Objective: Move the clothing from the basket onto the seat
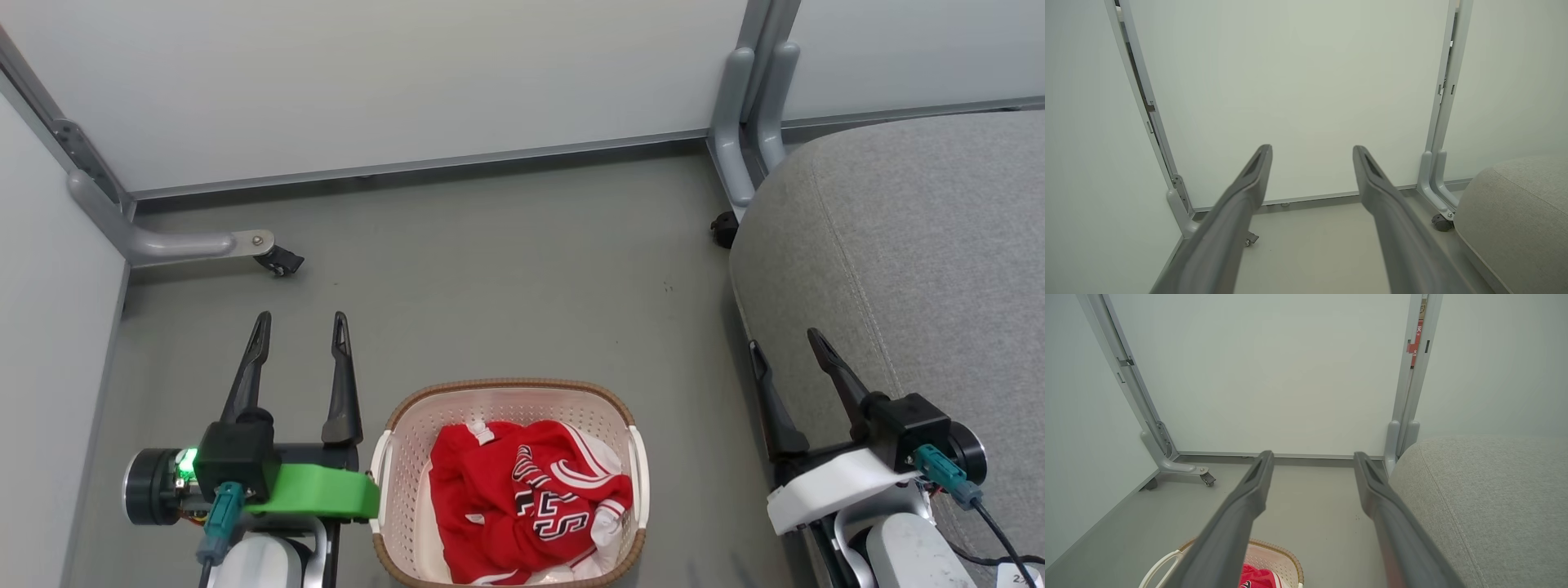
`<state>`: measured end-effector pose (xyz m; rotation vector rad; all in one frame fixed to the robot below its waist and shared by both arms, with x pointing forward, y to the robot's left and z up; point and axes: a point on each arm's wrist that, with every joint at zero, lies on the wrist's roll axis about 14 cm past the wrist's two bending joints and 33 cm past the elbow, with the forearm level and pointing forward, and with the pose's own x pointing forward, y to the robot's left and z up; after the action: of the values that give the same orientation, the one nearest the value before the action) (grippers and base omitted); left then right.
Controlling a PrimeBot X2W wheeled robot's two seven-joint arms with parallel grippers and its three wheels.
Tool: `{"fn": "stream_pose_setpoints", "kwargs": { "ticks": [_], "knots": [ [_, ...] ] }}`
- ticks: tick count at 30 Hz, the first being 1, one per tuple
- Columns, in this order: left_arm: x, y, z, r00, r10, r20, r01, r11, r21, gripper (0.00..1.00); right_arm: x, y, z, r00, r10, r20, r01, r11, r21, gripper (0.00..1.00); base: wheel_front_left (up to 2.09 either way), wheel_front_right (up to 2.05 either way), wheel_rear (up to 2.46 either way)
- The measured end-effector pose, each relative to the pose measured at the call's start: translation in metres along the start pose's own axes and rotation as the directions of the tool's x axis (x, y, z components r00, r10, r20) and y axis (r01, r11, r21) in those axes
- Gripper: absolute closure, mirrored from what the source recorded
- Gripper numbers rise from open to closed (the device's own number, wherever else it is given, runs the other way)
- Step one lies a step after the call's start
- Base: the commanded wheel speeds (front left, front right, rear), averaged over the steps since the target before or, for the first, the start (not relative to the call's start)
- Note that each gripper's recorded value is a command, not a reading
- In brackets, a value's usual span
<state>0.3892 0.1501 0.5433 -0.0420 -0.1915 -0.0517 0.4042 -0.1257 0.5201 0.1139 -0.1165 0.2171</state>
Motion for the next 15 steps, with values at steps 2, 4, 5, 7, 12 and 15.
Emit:
{"fn": "stream_pose_setpoints", "kwargs": {
  "ticks": [2, 4, 5, 7, 12, 15],
  "knots": [
    [0.0, 0.0, 0.0, 1.0, 0.0, 0.0, 0.0, 1.0, 0.0, 0.0, 0.0, 0.0, 0.0, 1.0, 0.0, 0.001, 0.0, 1.0, 0.0, 0.0, 0.0, 0.0, 0.0],
    [0.0, 0.0, 0.0, 1.0, 0.0, 0.001, 0.0, 1.0, 0.0, 0.0, 0.0, 0.0, 0.0, 1.0, 0.0, 0.001, 0.0, 1.0, 0.001, 0.0, 0.0, 0.0, 0.0],
    [0.0, 0.0, 0.0, 1.0, 0.0, 0.001, 0.0, 1.0, 0.0, 0.0, 0.0, 0.0, 0.0, 1.0, 0.0, 0.001, 0.0, 1.0, 0.001, 0.0, 0.0, 0.0, 0.0],
    [0.0, 0.0, 0.0, 1.0, 0.0, 0.002, 0.0, 1.0, 0.0, 0.0, 0.0, 0.0, 0.0, 1.0, -0.001, 0.0, 0.001, 1.0, 0.001, 0.0, 0.0, 0.0, 0.0],
    [0.003, -0.002, -0.002, 1.0, -0.007, -0.004, 0.007, 1.0, -0.002, 0.0, 0.003, 0.0, -0.001, 1.0, 0.001, -0.001, -0.001, 1.0, 0.003, 0.0, 0.0, 0.0, 0.0],
    [0.011, -0.006, -0.001, 1.0, -0.028, 0.005, 0.028, 1.0, -0.005, 0.0, 0.007, 0.0, -0.002, 1.0, 0.004, -0.001, -0.004, 1.0, 0.006, 0.0, 0.0, 0.0, 0.0]
  ]
}}
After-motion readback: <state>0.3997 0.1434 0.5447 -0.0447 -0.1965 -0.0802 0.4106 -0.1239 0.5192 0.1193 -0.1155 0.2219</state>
